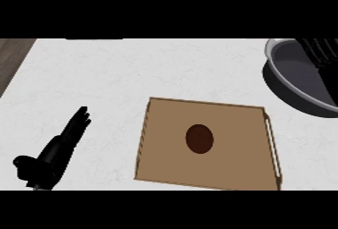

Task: Pick the cupcake from the tray and place it in the pot

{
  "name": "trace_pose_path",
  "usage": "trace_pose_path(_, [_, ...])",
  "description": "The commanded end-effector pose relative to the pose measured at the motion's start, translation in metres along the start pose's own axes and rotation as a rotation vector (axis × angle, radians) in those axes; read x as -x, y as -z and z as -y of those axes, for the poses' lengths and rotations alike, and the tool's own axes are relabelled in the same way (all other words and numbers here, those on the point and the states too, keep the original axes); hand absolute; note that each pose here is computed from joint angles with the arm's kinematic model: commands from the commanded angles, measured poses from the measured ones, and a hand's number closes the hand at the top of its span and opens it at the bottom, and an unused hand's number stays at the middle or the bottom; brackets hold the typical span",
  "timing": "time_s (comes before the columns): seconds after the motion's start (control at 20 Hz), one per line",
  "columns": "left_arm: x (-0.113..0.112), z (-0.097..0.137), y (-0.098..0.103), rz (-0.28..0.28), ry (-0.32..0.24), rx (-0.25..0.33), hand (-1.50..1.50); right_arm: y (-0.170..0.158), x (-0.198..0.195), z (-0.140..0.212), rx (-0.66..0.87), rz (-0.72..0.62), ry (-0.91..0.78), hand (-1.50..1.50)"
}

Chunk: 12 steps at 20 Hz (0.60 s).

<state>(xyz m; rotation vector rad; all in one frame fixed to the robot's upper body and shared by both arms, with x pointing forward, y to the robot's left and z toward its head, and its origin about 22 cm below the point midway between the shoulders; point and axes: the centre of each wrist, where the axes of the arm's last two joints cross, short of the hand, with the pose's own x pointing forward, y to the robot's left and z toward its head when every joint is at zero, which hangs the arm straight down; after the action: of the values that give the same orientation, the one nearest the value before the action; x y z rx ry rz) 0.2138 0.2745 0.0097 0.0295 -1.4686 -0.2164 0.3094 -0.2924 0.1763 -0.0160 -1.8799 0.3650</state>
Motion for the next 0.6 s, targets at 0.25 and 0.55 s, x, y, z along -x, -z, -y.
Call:
trace_pose_path(0.25, [0.01,0.007,0.018,-0.125,0.026,0.043,0.0,-0.055,0.082,-0.143,0.082,-0.43,-0.004,1.5])
trace_pose_path(0.55, [0.017,0.013,0.014,-0.172,-0.014,0.057,0.0,-0.052,0.061,-0.129,0.573,0.023,-0.296,-1.5])
